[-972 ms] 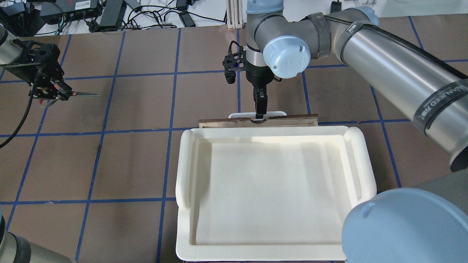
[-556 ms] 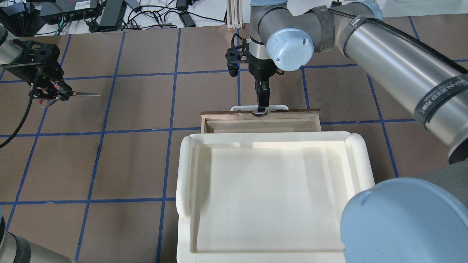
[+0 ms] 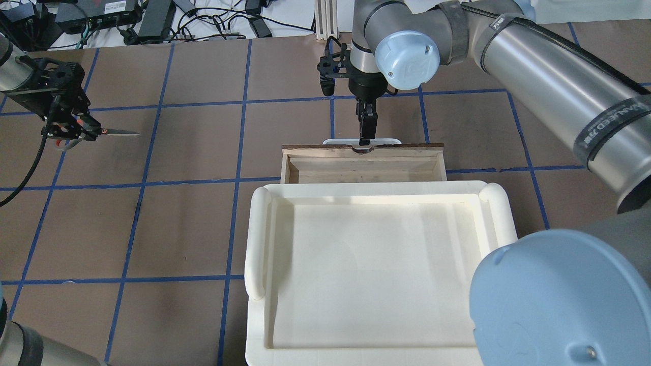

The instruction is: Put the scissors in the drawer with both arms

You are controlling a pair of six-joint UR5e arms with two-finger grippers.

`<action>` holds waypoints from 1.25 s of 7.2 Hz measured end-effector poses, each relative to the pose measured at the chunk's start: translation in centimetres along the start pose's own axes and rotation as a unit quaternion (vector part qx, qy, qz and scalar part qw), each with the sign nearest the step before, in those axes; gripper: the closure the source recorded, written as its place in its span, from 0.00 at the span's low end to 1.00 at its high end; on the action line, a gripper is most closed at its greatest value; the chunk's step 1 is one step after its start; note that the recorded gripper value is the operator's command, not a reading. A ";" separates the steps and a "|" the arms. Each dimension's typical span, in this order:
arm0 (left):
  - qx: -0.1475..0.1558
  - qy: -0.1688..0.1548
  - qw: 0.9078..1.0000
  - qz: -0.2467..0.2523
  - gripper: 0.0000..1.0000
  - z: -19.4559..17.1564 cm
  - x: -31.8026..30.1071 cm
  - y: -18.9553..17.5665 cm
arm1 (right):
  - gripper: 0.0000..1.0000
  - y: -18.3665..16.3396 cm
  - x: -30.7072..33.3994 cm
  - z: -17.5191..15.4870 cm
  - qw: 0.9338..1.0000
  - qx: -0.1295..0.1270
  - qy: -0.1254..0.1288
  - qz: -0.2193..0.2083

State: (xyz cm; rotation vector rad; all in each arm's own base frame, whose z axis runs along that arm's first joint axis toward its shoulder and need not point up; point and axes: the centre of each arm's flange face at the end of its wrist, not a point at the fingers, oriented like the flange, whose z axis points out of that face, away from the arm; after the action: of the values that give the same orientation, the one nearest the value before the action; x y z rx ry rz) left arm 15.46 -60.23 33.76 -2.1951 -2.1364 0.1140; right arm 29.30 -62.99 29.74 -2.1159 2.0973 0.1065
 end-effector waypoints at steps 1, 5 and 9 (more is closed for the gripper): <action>0.000 0.000 1.000 0.000 1.00 0.0 0.0 0.0 | 0.00 0.0 0.4 -0.2 1.000 0.001 0.004 0.000; 0.002 0.001 1.000 0.000 1.00 0.2 -0.1 0.0 | 0.00 0.4 1.8 -0.6 1.000 0.004 0.014 0.003; 0.002 0.001 1.000 0.000 1.00 0.2 0.0 -0.2 | 0.00 0.6 2.8 -1.0 1.000 0.008 0.024 0.005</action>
State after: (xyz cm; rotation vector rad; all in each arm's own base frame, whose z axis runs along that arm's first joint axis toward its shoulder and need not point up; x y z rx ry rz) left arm 15.28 -60.27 33.60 -2.1928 -2.1325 0.1166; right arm 28.72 -65.95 30.21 -2.1196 2.1276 0.0404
